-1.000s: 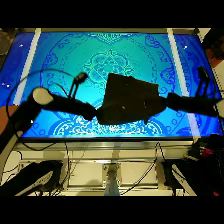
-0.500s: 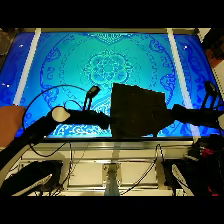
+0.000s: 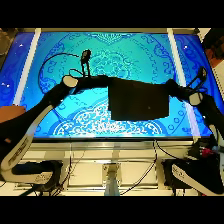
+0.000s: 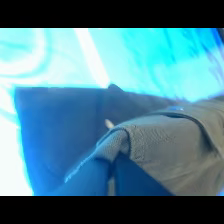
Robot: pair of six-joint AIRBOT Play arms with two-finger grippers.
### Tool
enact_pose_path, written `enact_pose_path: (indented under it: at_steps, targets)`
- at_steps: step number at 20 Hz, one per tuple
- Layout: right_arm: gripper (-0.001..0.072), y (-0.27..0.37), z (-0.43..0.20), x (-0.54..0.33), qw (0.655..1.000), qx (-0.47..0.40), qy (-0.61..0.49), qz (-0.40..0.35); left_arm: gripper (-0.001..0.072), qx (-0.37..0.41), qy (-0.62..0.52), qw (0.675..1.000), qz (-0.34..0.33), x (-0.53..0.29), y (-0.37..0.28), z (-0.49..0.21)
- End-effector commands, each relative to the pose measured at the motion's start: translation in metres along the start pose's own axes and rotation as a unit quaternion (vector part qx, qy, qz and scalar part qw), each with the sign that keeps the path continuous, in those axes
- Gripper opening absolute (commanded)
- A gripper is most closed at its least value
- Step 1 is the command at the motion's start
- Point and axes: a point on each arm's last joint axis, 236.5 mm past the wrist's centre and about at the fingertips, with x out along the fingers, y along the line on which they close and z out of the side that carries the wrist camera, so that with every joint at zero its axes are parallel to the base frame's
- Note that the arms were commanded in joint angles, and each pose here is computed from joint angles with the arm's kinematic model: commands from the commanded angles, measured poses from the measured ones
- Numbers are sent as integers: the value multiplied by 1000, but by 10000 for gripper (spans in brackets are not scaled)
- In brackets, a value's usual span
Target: Fold the clothes and pants, and hang the long-sleeved shirts on hangers.
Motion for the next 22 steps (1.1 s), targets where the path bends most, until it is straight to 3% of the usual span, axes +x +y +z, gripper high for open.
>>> enact_pose_path:
  at_steps: [1, 2, 5, 6, 9, 12, 13, 15, 22]
  targets:
    - [249, -2, 40, 33, 995, 26, -98, 21, 617, -51, -30, 998, 38, 28, 42, 9]
    - [298, 2, 51, 30, 992, 31, -121, 31, 692, -50, -31, 998, 38, 27, 42, 10]
    - [315, 1, 75, 18, 987, 82, -136, 37, 690, -43, -59, 997, 31, 9, 32, 36]
    - [394, -13, 69, 20, 991, 98, -89, 12, 691, -29, -74, 996, 26, -4, 25, 50]
    - [406, -68, 40, 9, 993, -20, 106, -51, 691, 54, -101, 993, -17, -53, -24, 82]
    - [410, -69, 6, -15, 954, -37, 292, 61, 691, 104, -113, 986, -70, -100, -81, 93]
    - [497, -60, -3, -23, 932, -28, 340, 118, 691, 113, -116, 983, -82, -111, -94, 93]
    - [685, -62, -19, -26, 899, -12, 411, 148, 691, 126, -115, 980, -104, -126, -116, 91]
    - [685, -76, -75, 10, 855, -50, 500, 128, 690, 143, -82, 976, -145, -126, -149, 66]
